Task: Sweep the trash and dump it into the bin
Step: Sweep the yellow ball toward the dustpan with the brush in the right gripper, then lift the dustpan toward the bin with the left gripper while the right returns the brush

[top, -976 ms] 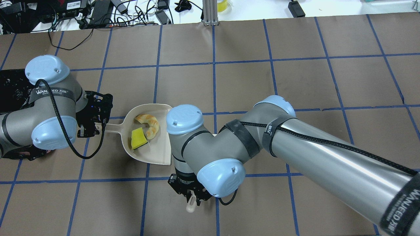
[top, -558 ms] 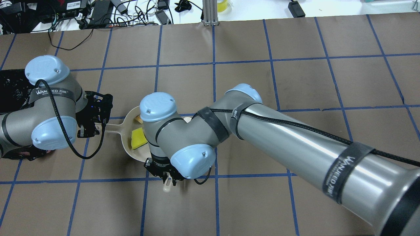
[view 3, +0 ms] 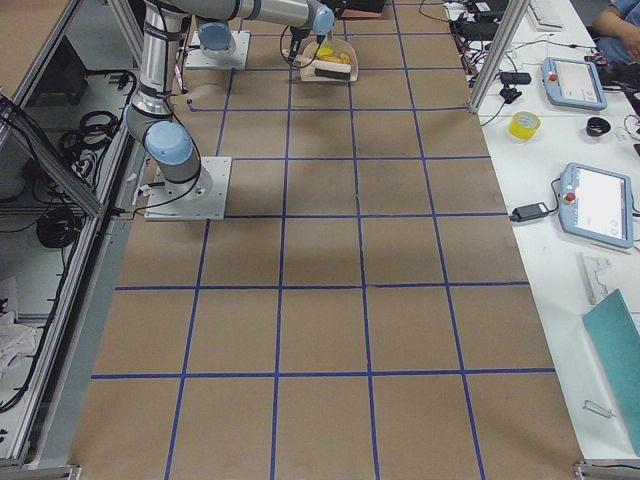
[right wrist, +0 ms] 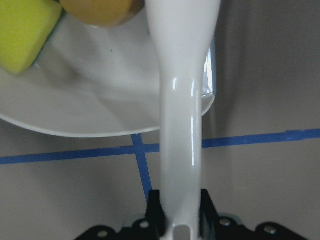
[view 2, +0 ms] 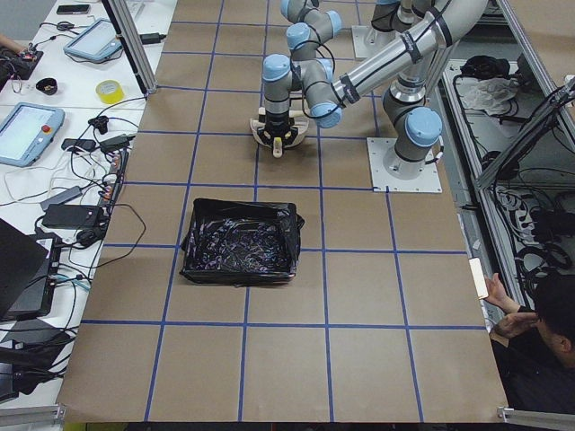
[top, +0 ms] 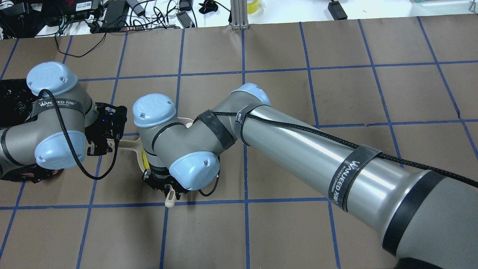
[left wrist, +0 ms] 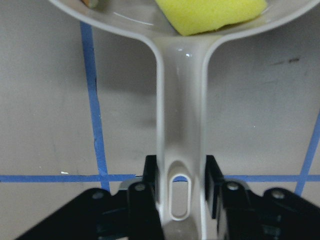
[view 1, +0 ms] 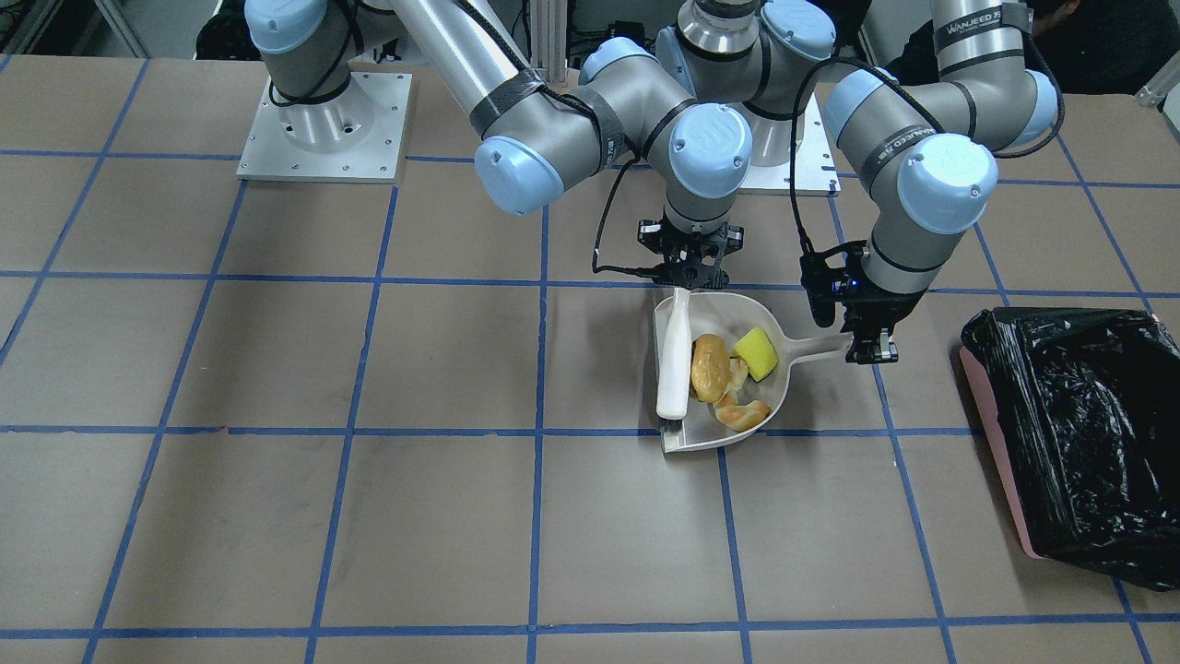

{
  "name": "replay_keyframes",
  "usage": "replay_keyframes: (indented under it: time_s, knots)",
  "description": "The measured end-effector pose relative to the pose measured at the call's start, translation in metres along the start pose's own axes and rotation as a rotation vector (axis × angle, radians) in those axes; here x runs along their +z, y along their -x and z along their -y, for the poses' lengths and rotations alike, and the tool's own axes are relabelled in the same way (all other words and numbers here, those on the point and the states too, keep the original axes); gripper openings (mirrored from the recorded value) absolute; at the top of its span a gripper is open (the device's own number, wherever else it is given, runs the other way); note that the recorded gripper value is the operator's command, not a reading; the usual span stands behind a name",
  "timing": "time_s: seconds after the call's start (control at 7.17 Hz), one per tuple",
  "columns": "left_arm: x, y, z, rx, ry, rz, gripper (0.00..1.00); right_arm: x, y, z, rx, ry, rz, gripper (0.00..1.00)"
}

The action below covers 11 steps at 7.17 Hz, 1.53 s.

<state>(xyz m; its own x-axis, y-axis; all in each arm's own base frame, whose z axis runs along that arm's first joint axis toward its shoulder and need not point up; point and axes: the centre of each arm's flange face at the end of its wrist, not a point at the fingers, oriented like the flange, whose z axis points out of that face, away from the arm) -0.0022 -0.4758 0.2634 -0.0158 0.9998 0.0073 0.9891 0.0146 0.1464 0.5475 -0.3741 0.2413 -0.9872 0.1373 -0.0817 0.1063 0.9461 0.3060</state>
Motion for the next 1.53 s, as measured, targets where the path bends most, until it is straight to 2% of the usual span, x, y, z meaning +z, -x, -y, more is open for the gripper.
replay_keyframes:
  time_s: [0.14, 0.42, 0.56, 0.84, 0.98, 1.25, 1.53]
  knots:
    - [0.0, 0.001, 0.0, -0.002, -0.001, 0.001, 0.0, -0.002, -0.004, 0.001, 0.0, -0.004, -0.023, 0.05]
    - [0.0, 0.002, -0.001, 0.01, -0.001, 0.005, 0.0, -0.016, -0.023, -0.002, -0.054, -0.026, -0.135, 0.05]
    - [0.002, 0.003, -0.001, 0.01, -0.005, 0.005, 0.0, -0.021, -0.03, -0.004, -0.077, -0.027, -0.17, 0.05]
    - [0.004, 0.004, 0.0, 0.0, -0.028, 0.006, 0.0, -0.029, -0.043, 0.004, -0.08, -0.03, -0.202, 0.05]
    - [0.005, 0.005, 0.001, -0.006, -0.047, 0.007, 0.0, -0.046, -0.063, 0.019, -0.07, -0.031, -0.224, 0.05]
    - [0.011, 0.007, -0.007, -0.034, -0.103, 0.005, 0.0, -0.106, -0.128, 0.046, -0.057, -0.008, -0.247, 0.05]
    - [0.01, 0.009, -0.018, -0.074, -0.167, 0.02, 0.0, -0.152, -0.198, 0.08, -0.003, -0.018, -0.27, 0.05]
